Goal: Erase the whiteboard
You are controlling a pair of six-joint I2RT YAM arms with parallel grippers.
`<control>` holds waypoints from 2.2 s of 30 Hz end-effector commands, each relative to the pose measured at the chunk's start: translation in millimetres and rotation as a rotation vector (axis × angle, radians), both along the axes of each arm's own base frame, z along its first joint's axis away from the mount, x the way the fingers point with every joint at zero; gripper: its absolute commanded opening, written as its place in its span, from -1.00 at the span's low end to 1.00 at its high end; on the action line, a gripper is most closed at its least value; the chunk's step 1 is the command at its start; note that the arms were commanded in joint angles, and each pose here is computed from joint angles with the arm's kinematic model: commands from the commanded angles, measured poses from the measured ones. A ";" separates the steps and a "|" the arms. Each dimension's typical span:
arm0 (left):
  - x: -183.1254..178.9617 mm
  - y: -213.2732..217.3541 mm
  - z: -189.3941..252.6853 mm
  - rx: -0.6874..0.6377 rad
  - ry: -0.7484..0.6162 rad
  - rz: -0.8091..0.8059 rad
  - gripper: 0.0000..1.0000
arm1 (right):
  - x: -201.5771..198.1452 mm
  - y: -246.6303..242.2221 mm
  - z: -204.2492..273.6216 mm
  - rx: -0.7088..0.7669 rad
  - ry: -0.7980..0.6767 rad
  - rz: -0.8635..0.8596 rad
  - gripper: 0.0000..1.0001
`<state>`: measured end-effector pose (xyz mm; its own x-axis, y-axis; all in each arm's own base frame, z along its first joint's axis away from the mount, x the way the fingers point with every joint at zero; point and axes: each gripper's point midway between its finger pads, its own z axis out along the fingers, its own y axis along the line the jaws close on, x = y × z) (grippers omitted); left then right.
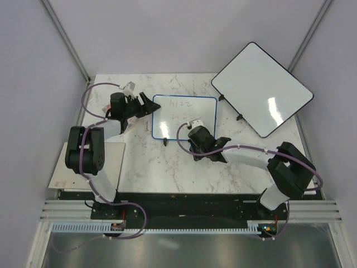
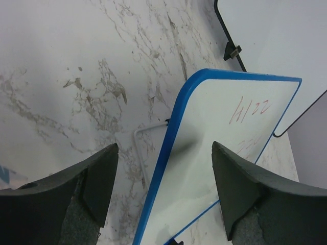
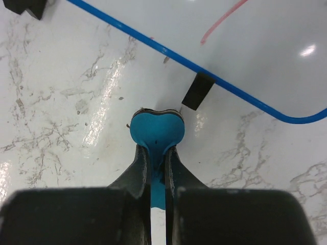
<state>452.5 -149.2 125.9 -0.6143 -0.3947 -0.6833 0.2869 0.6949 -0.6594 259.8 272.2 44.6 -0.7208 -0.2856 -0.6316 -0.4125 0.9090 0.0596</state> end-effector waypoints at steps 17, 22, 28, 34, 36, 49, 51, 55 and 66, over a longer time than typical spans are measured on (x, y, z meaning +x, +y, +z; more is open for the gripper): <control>-0.1 -34.1 20.9 -0.177 -0.221 -0.234 -0.79 | 61.4 -21.5 64.5 0.144 -0.175 -0.089 -1.00; -20.4 -32.1 14.6 -0.191 -0.224 -0.223 -0.97 | 87.0 -21.5 73.1 0.137 -0.253 -0.134 -1.00; -33.2 -24.5 4.8 -0.146 -0.218 -0.187 -0.97 | 104.2 -25.5 85.8 0.141 -0.367 -0.170 -1.00; -36.7 -19.0 -5.6 -0.140 -0.202 -0.176 -0.96 | 120.4 -28.0 87.2 0.164 -0.463 -0.228 -1.00; -38.8 -17.2 -10.2 -0.139 -0.197 -0.170 -0.97 | 127.4 -27.6 73.6 0.129 -0.467 -0.228 -1.00; -47.1 -9.2 -17.3 -0.173 -0.171 -0.188 -0.97 | 123.0 26.6 14.4 0.163 -0.417 -0.042 -1.00; -46.9 -9.7 -18.4 -0.165 -0.165 -0.198 -0.96 | 104.5 50.7 8.4 0.145 -0.415 0.045 -1.00; -47.4 -10.6 -18.8 -0.164 -0.164 -0.203 -0.97 | 74.2 85.7 -4.5 0.160 -0.392 0.156 -1.00; -49.4 -12.8 -20.2 -0.178 -0.148 -0.221 -0.96 | 104.6 6.8 -26.8 0.072 -0.401 -0.239 -1.00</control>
<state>418.0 -152.3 135.8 -0.5508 -0.4907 -0.6751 0.4895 0.4652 -0.7375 357.6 349.7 80.9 -0.2824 -0.0933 -0.9547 -0.4130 0.9101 0.0332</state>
